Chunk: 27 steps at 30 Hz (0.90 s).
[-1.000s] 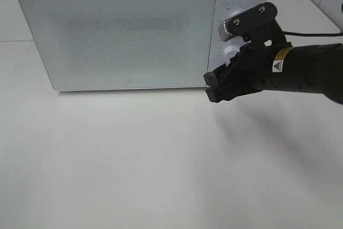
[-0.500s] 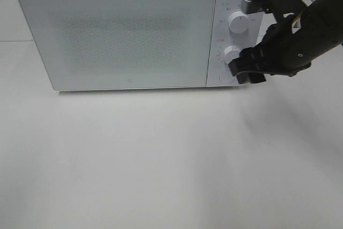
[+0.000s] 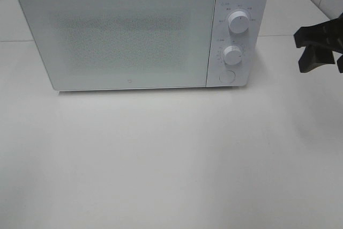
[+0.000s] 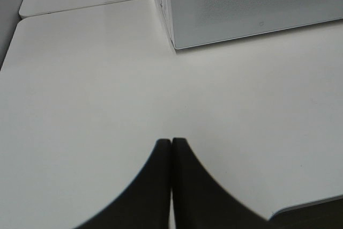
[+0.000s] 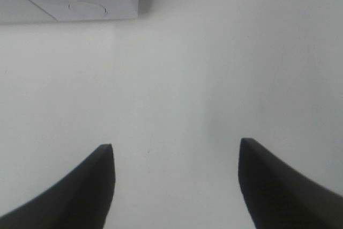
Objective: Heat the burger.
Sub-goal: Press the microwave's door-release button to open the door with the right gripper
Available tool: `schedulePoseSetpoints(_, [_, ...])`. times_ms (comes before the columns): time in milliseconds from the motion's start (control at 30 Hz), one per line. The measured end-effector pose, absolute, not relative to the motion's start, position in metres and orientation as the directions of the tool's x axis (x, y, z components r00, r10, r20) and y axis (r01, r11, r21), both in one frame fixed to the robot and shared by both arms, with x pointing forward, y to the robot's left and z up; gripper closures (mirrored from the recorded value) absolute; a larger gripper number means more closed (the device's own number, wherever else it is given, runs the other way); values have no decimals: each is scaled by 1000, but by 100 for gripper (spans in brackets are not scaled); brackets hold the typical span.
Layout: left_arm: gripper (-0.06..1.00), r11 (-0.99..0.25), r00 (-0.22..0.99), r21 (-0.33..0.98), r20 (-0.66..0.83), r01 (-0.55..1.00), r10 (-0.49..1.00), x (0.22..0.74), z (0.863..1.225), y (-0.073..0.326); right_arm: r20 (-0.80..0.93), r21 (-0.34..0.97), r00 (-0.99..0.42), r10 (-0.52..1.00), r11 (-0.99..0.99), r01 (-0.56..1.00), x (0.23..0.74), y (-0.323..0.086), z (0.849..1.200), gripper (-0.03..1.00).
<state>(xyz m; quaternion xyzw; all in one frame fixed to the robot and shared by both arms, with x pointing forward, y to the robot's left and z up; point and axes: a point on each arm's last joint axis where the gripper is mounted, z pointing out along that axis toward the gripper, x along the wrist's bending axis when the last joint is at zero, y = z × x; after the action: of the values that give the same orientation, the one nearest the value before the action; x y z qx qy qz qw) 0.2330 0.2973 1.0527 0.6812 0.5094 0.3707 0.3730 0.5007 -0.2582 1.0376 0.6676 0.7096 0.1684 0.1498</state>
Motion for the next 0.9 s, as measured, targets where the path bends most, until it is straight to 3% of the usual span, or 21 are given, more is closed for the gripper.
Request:
schedulePoseSetpoints(400, [94,-203,206,886,125,417,970,233,1053,297,5,394,-54,999,48,918,418,-273,1055,34])
schedulePoseSetpoints(900, [94,-203,206,886,125,417,970,233,1053,297,0,394,-47,999,44,918,324,-289,1028,34])
